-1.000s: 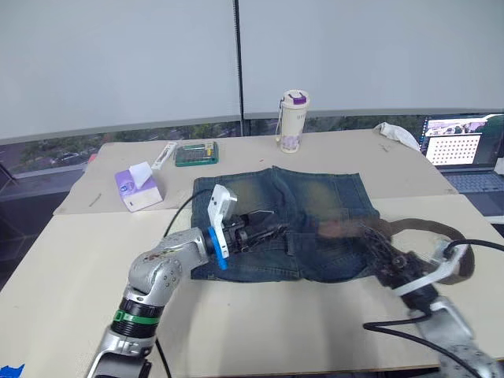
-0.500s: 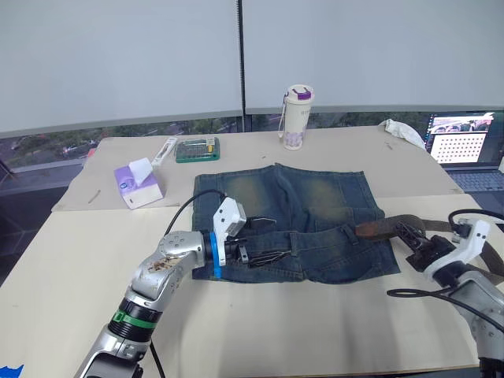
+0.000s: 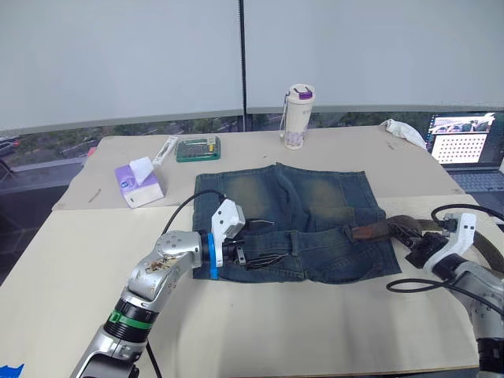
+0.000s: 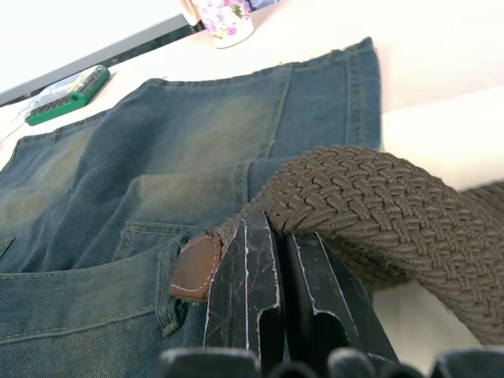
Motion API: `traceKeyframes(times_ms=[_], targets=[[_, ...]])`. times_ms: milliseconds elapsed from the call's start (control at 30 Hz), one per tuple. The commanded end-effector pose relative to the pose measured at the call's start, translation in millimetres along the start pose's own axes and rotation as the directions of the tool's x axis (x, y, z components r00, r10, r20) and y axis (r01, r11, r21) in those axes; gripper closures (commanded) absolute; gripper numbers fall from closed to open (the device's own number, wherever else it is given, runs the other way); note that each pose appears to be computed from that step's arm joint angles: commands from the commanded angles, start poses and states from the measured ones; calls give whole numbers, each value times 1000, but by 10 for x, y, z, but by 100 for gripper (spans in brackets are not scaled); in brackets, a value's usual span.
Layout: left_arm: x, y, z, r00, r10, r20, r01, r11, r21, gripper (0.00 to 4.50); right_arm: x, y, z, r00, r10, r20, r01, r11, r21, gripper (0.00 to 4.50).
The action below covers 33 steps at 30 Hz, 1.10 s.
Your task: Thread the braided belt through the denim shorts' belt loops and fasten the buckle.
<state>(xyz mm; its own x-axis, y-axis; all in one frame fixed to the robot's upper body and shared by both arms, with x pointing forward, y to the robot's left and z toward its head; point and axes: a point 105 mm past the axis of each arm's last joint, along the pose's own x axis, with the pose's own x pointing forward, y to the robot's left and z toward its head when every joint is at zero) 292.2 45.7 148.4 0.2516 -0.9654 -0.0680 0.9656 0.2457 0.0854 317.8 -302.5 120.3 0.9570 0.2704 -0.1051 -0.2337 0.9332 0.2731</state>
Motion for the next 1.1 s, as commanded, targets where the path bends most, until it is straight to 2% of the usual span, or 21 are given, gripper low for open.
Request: traceKeyframes(times_ms=[33, 300, 467, 733, 900, 1100], targets=[[-19, 7, 159, 1000, 0, 31, -3, 994, 105, 5, -17, 0, 180, 998, 9, 55, -7, 999, -44, 450], [0, -43, 139, 999, -38, 19, 35, 989, 142, 5, 2, -16, 264, 993, 1, 116, 8, 998, -69, 450], [3, -49, 129, 999, -40, 13, 38, 989, 145, 5, -7, -30, 236, 996, 7, 88, 1, 995, -95, 450], [15, -54, 128, 999, -37, 20, 34, 990, 134, 5, 20, 111, 146, 995, 84, 45, -75, 983, -168, 450], [24, -67, 118, 999, -39, 21, 36, 991, 130, 5, 34, 222, -19, 989, 144, -39, -148, 980, -131, 450], [27, -70, 111, 999, -34, 29, 31, 993, 118, 5, 82, 246, -104, 988, 140, -66, -144, 987, -72, 450]])
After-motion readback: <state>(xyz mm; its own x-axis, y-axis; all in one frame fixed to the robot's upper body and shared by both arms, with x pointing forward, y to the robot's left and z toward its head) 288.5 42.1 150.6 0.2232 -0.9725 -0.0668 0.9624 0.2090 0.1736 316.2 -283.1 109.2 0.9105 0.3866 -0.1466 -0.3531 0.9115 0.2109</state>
